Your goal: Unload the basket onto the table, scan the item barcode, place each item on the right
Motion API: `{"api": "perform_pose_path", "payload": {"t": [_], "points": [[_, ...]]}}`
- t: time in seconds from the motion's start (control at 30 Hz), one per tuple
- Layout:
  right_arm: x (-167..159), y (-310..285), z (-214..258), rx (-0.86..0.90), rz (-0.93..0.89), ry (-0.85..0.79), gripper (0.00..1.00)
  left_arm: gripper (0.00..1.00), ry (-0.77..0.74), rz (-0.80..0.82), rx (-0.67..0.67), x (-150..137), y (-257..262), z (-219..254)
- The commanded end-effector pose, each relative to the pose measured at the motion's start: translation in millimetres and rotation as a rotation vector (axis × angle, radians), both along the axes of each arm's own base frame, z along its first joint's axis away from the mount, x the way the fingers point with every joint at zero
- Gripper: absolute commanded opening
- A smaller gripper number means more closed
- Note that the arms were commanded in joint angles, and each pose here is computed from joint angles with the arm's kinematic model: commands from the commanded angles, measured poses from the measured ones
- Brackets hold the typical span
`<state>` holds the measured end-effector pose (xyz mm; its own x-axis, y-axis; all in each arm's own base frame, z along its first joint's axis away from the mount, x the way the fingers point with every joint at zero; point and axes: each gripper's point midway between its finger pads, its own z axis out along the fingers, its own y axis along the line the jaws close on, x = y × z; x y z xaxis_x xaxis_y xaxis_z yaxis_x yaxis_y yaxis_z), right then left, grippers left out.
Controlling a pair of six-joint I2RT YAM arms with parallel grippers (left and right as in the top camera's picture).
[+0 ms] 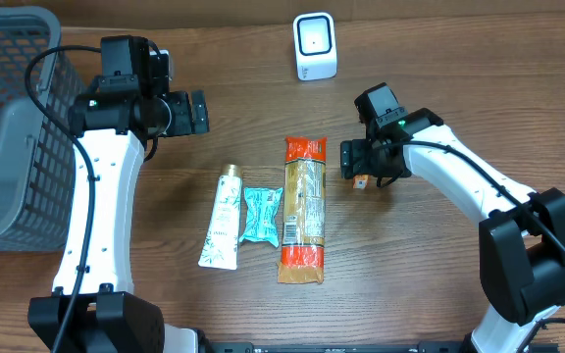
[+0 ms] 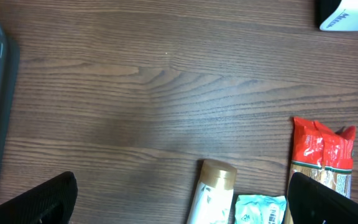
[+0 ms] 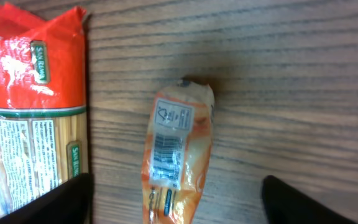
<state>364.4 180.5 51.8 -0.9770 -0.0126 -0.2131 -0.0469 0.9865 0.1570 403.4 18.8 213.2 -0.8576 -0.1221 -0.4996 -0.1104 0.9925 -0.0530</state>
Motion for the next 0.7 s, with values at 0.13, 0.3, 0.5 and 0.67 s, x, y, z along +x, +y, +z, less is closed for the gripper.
{"api": "perform_pose_path", "payload": {"t": [0.13,0.3,0.5,0.67], "points": [[9.2,-3.1,9.7,-0.017,-0.019,-0.066,0.67,1.0,-0.02,0.013,-0.001,2.2,0.4,6.5],[8.2,-1.2,9.7,-0.016,-0.014,-0.065,0.62,1.0,-0.02,0.012,-0.001,2.2,0.1,6.5],[3.1,10.7,9.8,-0.018,0.018,-0.071,0.63,1.0,-0.02,0.013,-0.001,2.2,0.4,6.5],[3.3,16.9,10.8,-0.033,0.033,-0.094,0.63,1.0,-0.02,0.013,-0.001,2.2,0.4,6.5]]}}
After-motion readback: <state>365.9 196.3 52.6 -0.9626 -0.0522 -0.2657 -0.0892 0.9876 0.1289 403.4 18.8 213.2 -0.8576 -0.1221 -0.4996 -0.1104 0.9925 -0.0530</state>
